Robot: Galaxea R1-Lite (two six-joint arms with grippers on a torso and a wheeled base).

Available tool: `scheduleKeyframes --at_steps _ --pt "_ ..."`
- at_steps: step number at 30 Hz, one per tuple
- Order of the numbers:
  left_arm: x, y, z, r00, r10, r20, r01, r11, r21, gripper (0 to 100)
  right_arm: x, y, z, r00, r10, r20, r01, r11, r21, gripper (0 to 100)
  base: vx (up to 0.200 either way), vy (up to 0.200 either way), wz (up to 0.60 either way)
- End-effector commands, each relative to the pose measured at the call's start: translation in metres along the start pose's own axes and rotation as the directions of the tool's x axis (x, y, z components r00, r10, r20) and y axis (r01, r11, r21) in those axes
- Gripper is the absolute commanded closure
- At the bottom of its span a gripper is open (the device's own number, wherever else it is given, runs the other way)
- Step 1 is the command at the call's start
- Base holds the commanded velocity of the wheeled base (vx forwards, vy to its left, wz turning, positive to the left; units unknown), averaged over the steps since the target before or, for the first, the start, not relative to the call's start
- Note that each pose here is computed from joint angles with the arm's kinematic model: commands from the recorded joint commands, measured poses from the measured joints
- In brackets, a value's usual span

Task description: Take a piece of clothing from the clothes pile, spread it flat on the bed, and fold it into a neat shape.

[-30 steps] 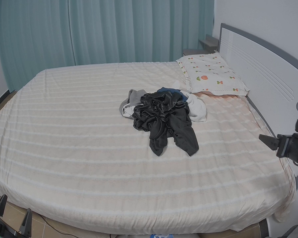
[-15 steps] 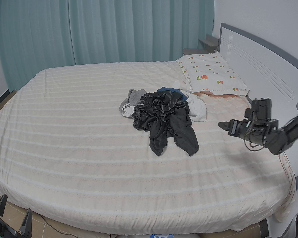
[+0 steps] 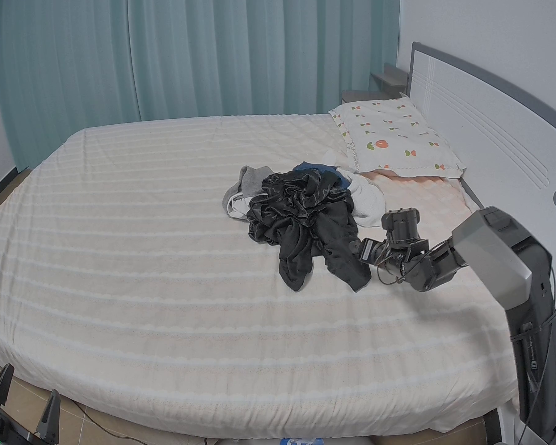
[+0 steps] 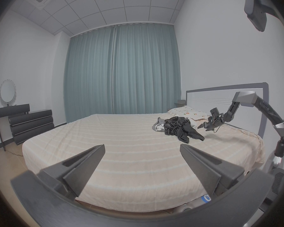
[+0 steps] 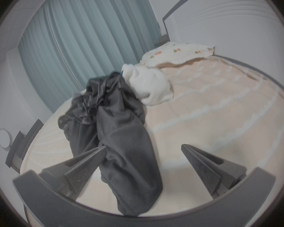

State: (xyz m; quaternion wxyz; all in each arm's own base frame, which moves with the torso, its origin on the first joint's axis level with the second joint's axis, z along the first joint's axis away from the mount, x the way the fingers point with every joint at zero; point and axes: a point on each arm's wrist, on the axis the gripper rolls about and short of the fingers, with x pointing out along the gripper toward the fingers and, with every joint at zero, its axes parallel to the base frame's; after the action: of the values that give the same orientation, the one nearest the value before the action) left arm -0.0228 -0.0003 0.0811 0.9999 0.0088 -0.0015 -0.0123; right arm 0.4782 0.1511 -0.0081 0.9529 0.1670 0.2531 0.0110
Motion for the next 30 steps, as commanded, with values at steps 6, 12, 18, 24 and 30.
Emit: scheduleKeyframes --at_steps 6,12,18,24,30 --pt "0.0 0.0 -0.005 1.0 0.0 -0.006 0.0 1.0 -0.001 0 0.028 0.002 -0.028 1.0 -0.005 -0.015 0.005 1.0 -0.01 0 0.0 0.0 0.0" --pt "0.0 0.0 -0.005 1.0 0.0 -0.006 0.0 1.0 -0.001 0 0.031 0.006 -0.024 1.0 0.006 0.005 -0.006 1.0 -0.004 100 0.0 0.0 0.0" --pt "0.001 0.0 -0.005 1.0 0.002 -0.009 -0.002 1.0 -0.001 0 0.022 0.015 -0.021 0.999 0.032 0.012 -0.032 0.999 -0.008 100 0.0 0.0 0.0" --pt "0.0 0.0 -0.005 1.0 0.005 -0.007 -0.005 1.0 -0.001 0 0.006 0.018 -0.017 0.999 0.044 -0.01 -0.044 0.999 -0.009 100 0.0 0.0 0.0" --pt "0.0 0.0 -0.005 1.0 0.005 -0.007 -0.005 1.0 -0.001 0 -0.042 0.026 0.012 0.983 0.184 0.009 -0.185 0.978 0.095 100 0.0 0.0 0.0"
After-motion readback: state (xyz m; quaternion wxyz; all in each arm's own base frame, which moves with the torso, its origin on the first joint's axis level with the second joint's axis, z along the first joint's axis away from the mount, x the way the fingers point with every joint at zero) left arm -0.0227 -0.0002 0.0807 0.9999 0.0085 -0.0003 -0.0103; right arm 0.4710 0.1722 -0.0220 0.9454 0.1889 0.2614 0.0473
